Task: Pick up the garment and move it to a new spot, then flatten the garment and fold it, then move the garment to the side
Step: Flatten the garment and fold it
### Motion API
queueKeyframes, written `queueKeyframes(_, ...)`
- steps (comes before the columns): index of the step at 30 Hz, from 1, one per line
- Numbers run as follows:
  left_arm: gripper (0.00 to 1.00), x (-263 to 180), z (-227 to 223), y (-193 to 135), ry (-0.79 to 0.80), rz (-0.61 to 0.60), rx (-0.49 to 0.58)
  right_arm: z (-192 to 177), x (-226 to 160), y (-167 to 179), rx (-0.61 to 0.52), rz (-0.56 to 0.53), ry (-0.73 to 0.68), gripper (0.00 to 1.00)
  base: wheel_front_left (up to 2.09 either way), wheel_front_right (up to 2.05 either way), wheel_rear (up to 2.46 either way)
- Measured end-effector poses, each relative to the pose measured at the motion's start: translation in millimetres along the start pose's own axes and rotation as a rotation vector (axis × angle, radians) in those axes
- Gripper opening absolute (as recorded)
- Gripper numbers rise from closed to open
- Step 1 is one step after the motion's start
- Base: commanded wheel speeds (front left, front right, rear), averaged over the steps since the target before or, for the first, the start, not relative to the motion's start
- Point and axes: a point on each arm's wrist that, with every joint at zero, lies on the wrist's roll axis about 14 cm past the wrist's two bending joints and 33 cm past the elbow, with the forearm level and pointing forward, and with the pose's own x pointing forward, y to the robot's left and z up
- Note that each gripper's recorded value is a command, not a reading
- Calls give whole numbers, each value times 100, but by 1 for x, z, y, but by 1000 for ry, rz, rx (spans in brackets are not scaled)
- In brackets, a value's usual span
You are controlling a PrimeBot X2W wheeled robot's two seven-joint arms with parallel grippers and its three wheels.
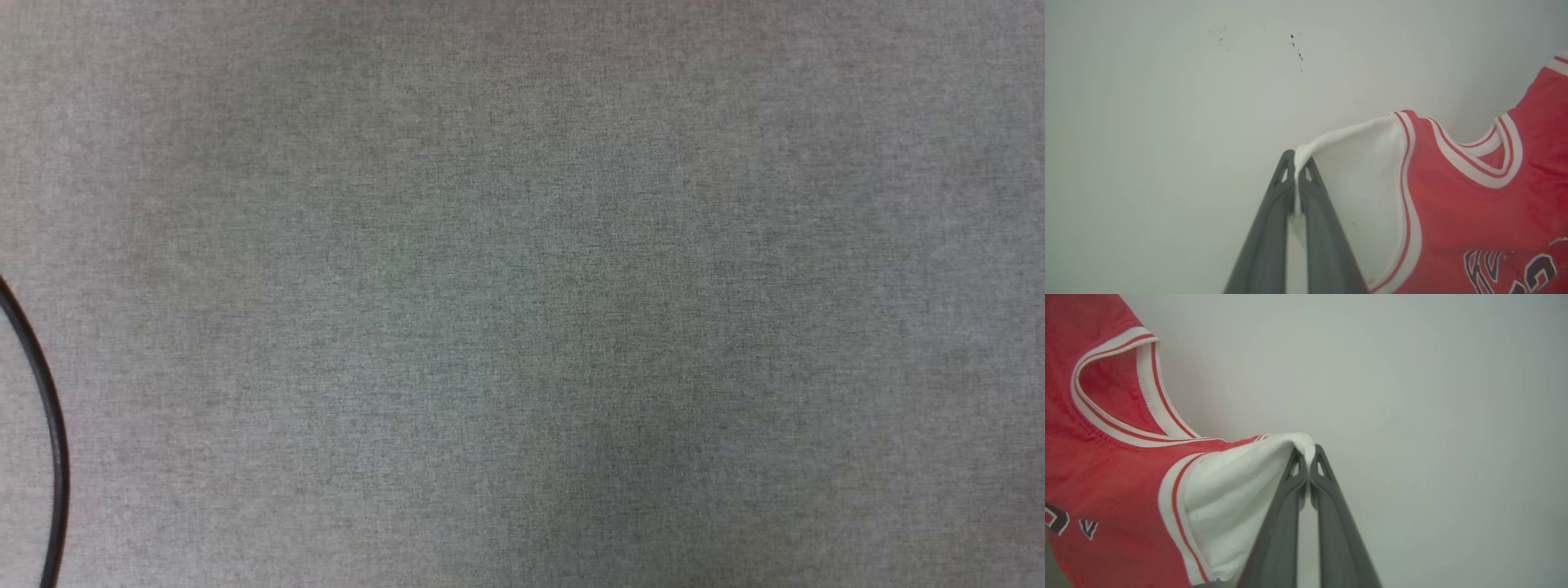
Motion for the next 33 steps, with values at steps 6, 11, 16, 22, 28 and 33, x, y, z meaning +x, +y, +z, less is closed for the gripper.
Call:
queueKeyframes(6,0,-13,-37,-18,51,-27,-78,-36,-4,39,22,85,57,0,0,0,0)
queueKeyframes(11,0,-44,-75,-44,117,-78,-144,-66,-26,84,77,184,100,0,0,0,0)
queueKeyframes(16,0,-89,-110,-66,181,-103,-235,-98,-65,124,139,275,158,0,0,0,0)
queueKeyframes(22,0,-165,-157,-98,316,-106,-337,-132,-127,170,207,380,246,0,0,0,0)
queueKeyframes(28,0,-252,-192,-135,478,-93,-428,-154,-192,200,261,449,322,0,0,0,0)
queueKeyframes(33,0,-305,-202,-151,567,-69,-450,-171,-237,211,291,473,389,0,0,0,0)
